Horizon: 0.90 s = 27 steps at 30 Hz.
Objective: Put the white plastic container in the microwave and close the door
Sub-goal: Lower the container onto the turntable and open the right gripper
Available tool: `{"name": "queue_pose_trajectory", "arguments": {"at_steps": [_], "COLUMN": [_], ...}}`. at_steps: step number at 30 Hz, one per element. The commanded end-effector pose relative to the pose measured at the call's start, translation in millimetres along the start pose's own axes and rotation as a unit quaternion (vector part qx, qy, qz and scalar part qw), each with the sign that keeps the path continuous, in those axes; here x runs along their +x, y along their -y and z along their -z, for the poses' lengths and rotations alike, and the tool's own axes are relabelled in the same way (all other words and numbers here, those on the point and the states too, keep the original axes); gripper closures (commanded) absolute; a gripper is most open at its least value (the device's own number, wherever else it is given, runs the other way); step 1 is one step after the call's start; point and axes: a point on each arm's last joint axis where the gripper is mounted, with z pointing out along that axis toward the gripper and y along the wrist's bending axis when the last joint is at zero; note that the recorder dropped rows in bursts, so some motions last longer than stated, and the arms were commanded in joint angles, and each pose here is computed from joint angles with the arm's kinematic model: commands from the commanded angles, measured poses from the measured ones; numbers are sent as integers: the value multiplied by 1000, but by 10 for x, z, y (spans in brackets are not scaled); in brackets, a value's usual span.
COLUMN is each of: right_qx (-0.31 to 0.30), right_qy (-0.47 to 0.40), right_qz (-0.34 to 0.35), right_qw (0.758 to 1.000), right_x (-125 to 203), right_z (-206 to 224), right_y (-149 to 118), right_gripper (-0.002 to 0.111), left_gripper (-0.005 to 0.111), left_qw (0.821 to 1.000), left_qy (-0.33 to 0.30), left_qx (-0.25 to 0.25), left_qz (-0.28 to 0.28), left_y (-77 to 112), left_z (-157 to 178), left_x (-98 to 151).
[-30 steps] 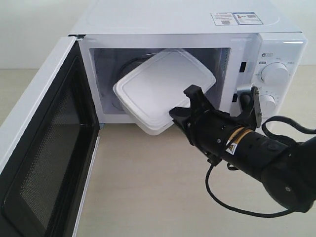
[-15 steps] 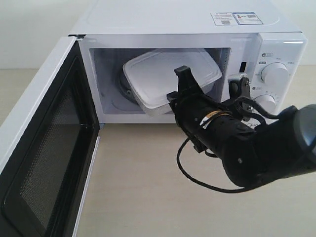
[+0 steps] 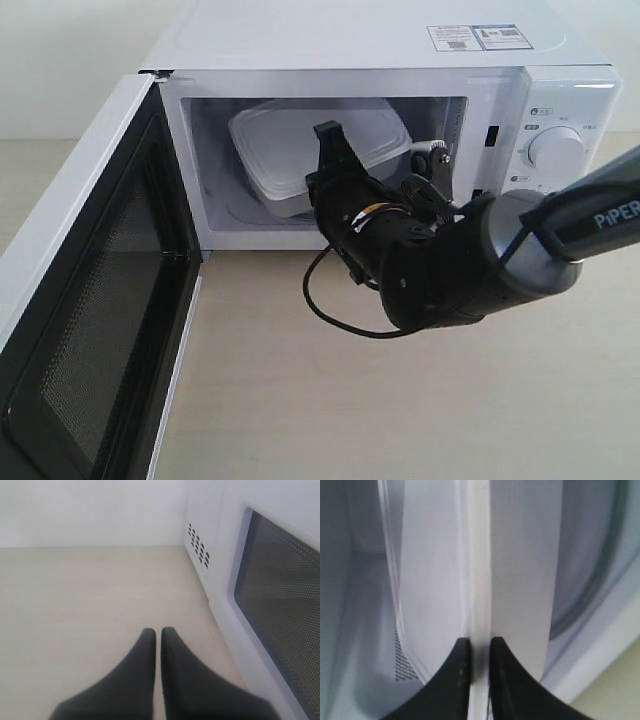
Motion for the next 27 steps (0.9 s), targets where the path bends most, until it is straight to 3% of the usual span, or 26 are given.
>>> {"name": "queue_pose_trajectory", "arguments": {"at_steps": [1, 14, 22, 26, 27], "right_qx": [-25, -5, -32, -27, -27], "right_qy": [22, 37, 55, 53, 54], "right_qz": [16, -1, 4, 5, 4], "right_qw": [999, 999, 998, 998, 998], "right_x": [-25, -89, -159, -154, -156], "right_z": [-36, -104, -111, -112, -112], "right_y": [-129, 27, -23, -13, -12], "right_gripper": [108, 108, 108, 91, 75], "left_gripper": [102, 102, 102, 102, 102], "left_qw": [1000, 1000, 1000, 1000, 1000], "left_qy": [2, 2, 2, 2, 2], "left_qx": [-1, -1, -1, -1, -1], "left_qz": [4, 4, 4, 4, 4], "left_y": [-2, -2, -2, -2, -2], "left_z": [-1, -1, -1, -1, -1], "left_x": [4, 4, 4, 4, 4]}}
